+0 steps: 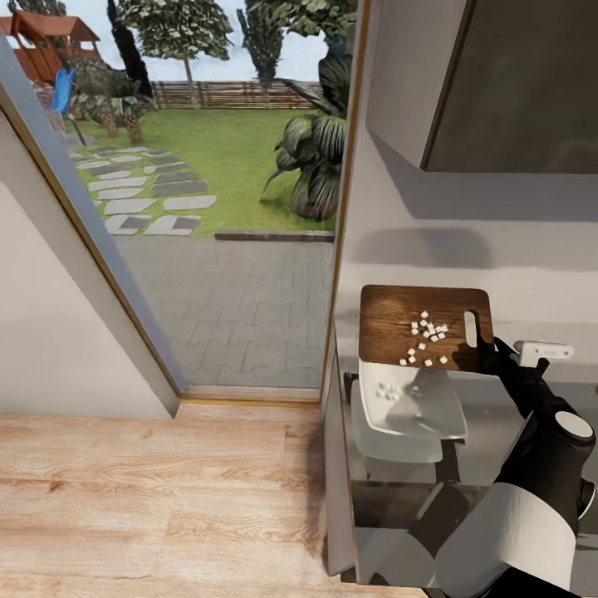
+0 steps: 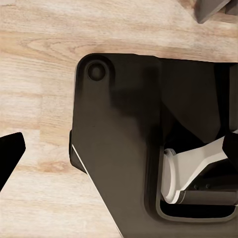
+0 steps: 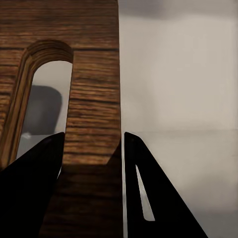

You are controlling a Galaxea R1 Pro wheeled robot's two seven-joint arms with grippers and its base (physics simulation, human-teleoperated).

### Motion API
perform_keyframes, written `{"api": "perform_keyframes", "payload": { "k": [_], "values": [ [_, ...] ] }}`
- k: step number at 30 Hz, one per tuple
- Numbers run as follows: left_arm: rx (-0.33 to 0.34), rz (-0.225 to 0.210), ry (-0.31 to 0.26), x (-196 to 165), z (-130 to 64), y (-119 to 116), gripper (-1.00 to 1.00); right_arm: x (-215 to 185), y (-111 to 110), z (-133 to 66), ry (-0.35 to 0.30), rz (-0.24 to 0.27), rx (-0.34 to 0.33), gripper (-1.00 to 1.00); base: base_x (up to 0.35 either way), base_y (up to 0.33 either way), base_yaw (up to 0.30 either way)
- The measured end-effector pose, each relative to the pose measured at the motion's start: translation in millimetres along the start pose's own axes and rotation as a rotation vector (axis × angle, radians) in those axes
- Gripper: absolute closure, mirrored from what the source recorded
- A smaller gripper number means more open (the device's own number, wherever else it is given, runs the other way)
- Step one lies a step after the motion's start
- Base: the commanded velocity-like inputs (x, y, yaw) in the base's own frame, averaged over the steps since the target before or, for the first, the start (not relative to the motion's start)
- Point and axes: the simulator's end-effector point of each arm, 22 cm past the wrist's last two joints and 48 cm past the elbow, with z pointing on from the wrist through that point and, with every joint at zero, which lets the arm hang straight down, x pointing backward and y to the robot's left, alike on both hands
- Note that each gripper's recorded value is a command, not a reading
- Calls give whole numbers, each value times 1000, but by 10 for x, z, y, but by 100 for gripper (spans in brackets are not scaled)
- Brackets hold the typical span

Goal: In the kitchen, take the Vidalia onion out of the sink, dice it on the chopping board with the paring knife, put the diced onion into the bowl on the countertop, then place both the paring knife and the chopping board into the sink.

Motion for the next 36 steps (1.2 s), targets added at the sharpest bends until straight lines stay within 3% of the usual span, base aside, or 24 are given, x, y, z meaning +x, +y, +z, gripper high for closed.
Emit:
{"api": "perform_keyframes", "payload": {
  "k": [36],
  "values": [
    [0,0,0,0,0,4,-100,-100,47,9,-60,-41,-7,100,0,0,0]
  ]
}}
